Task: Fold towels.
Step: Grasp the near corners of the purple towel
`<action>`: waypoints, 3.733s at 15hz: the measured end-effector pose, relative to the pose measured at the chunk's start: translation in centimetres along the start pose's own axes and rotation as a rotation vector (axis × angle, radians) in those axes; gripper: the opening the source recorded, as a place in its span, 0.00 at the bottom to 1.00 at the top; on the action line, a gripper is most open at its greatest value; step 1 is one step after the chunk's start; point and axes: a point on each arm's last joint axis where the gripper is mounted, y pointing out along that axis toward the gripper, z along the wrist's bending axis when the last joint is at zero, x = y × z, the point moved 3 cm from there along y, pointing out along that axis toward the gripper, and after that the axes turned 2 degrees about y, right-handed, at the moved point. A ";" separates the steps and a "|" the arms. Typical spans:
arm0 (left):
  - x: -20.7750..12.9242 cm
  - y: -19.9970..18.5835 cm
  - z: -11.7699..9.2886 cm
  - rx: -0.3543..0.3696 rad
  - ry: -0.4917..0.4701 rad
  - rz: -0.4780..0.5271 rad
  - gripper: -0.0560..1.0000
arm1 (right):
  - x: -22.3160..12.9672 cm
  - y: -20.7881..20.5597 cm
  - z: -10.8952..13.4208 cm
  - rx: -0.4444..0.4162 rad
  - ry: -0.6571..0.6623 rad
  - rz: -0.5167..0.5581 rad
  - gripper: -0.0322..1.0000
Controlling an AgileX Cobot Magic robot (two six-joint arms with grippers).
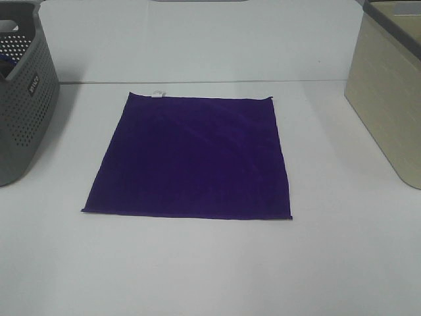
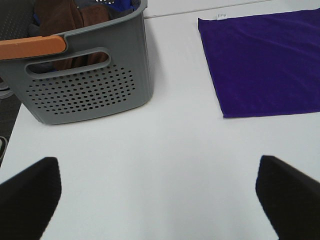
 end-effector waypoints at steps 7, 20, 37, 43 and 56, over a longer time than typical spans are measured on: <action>3.1 0.5 0.5 -0.034 -0.009 0.171 0.99 | 5.1 0.2 0.4 0.014 -0.036 0.096 0.96; 7.1 25.8 -2.7 -0.384 -0.055 0.854 0.99 | 7.9 23.4 6.7 0.384 0.139 0.772 0.96; 1.9 38.0 -1.9 -0.476 -0.216 1.021 0.99 | 0.7 32.0 6.2 0.311 0.147 0.930 0.96; -0.3 39.1 -2.3 -0.513 -0.211 1.062 0.99 | -2.0 34.2 6.1 0.275 0.183 0.973 0.96; -1.2 40.0 -2.5 -0.512 -0.246 1.070 0.99 | -3.4 35.6 6.2 0.257 0.238 0.996 0.96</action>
